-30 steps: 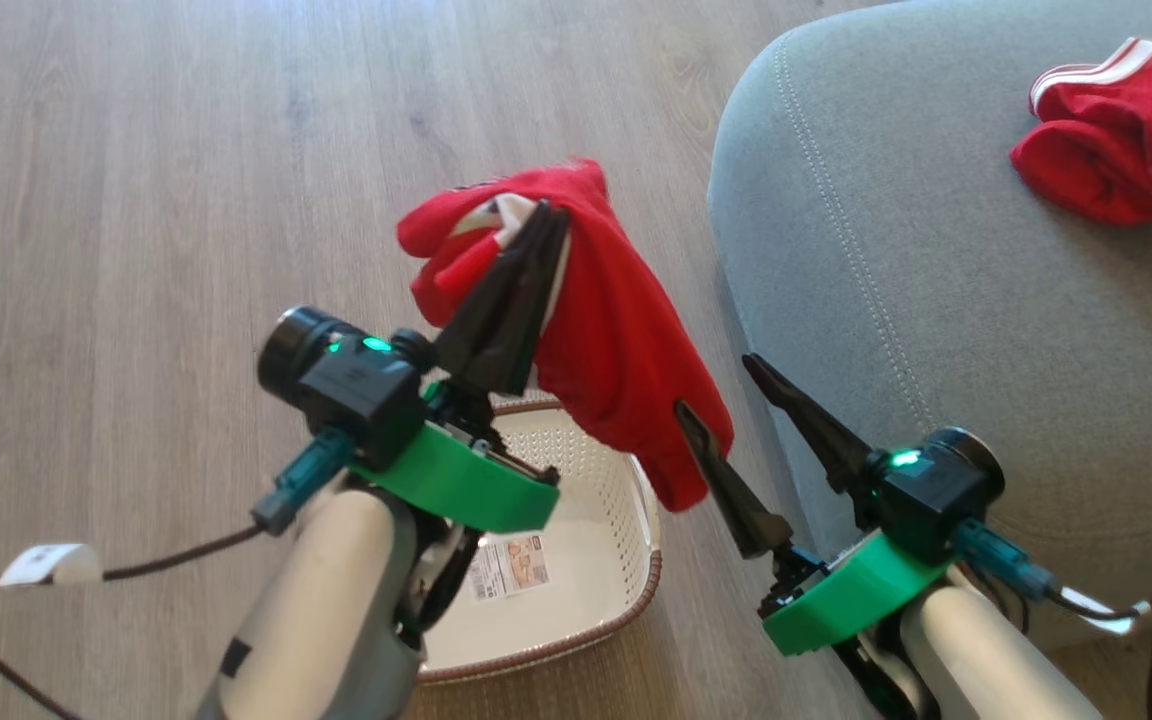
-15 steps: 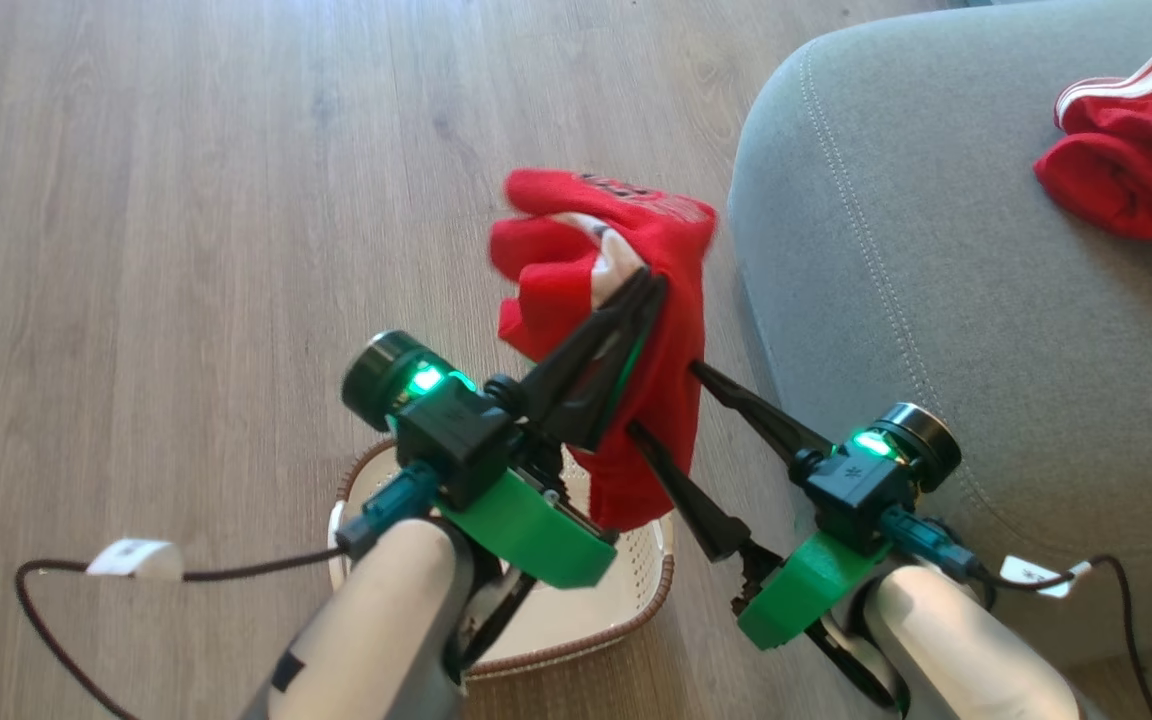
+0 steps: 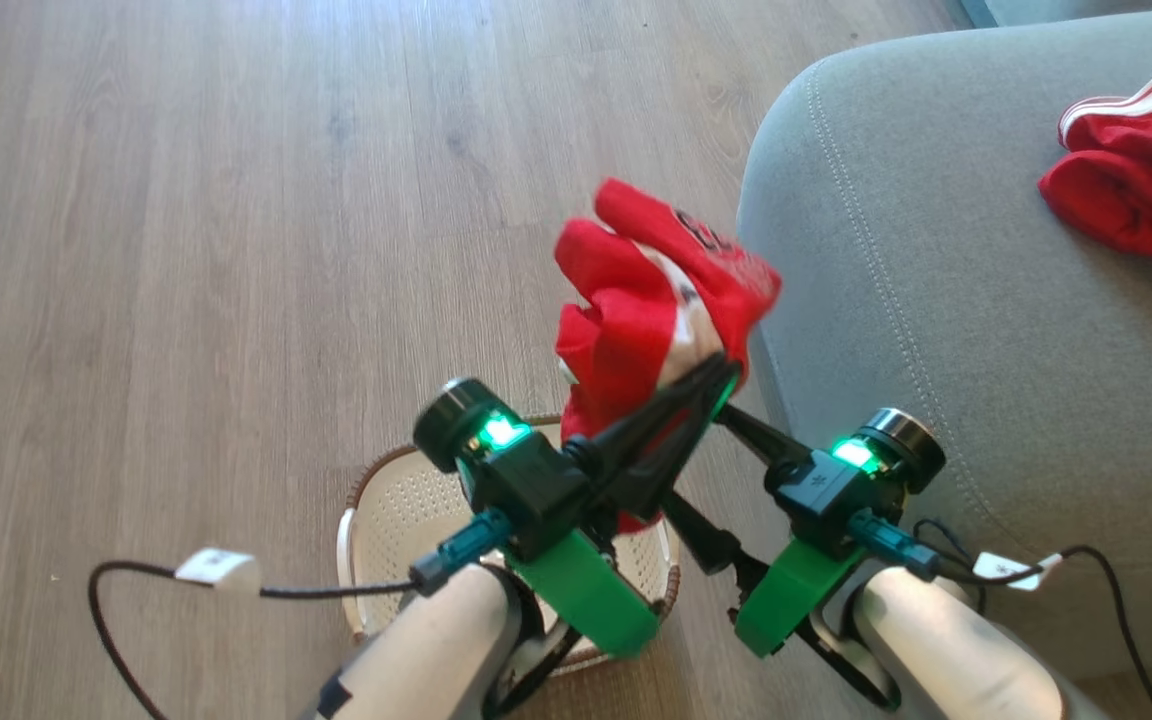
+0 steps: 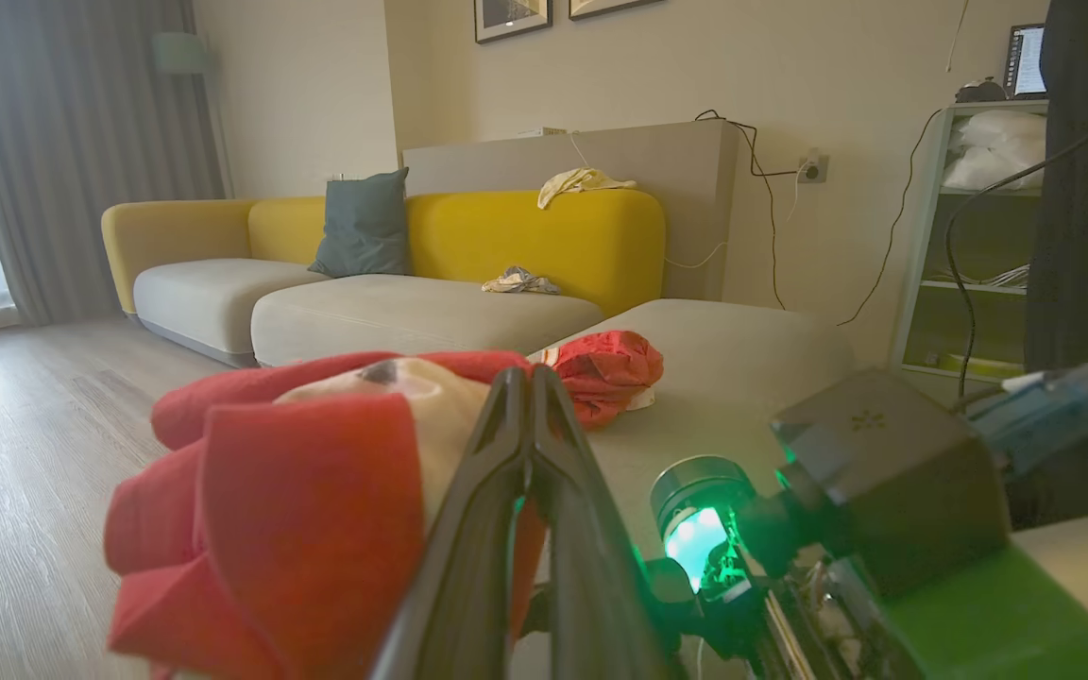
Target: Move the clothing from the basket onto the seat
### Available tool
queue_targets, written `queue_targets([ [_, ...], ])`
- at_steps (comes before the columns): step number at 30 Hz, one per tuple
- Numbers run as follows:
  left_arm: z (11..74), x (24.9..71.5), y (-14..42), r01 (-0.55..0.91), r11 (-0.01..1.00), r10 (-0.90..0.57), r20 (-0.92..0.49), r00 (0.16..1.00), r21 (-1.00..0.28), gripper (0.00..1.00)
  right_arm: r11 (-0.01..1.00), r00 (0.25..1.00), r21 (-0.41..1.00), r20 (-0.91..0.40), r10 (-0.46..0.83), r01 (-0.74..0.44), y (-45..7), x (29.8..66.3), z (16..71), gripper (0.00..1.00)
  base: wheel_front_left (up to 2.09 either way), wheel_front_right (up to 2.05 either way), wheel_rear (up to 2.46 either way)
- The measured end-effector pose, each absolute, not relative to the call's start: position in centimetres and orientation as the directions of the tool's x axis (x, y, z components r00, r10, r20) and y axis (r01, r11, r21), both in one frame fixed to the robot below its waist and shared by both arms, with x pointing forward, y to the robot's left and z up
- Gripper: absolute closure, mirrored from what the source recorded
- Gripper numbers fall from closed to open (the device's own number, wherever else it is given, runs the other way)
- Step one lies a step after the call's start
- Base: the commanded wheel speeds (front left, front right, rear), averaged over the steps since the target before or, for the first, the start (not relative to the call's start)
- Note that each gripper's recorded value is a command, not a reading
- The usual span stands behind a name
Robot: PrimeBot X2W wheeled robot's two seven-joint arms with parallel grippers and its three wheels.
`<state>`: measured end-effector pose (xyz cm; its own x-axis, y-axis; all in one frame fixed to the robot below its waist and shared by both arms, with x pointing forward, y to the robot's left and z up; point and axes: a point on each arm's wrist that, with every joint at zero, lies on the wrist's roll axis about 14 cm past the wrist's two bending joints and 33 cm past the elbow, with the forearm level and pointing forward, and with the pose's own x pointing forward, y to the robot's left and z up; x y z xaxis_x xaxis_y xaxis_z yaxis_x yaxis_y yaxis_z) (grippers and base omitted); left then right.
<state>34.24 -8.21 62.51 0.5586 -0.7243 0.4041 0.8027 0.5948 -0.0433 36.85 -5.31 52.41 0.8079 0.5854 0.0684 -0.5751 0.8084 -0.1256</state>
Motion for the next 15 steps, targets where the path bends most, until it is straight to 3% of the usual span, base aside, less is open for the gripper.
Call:
queue_targets([
  [13, 61.8, 33.7, -8.4, 0.812, 0.581, -0.737, 0.387, 0.554, -0.057, 1.0, 0.793, 0.795, -0.153, 0.06, 0.604, -0.59, -4.2, 37.8, 52.4, 0.0, 0.0, 0.0, 0.0],
  [14, 61.8, 33.7, -8.3, 0.811, 0.581, -0.736, 0.386, 0.556, -0.061, 1.0, 0.791, 0.794, -0.156, 0.059, 0.606, -0.592, -4.1, 37.8, 52.3, 0.56, 0.0, 0.0, 0.0],
  [15, 61.7, 33.8, -8.3, 0.811, 0.582, -0.735, 0.385, 0.558, -0.063, 1.0, 0.79, 0.793, -0.157, 0.061, 0.606, -0.592, -4.0, 37.9, 52.4, 1.0, 0.0, 0.0, 0.0],
])
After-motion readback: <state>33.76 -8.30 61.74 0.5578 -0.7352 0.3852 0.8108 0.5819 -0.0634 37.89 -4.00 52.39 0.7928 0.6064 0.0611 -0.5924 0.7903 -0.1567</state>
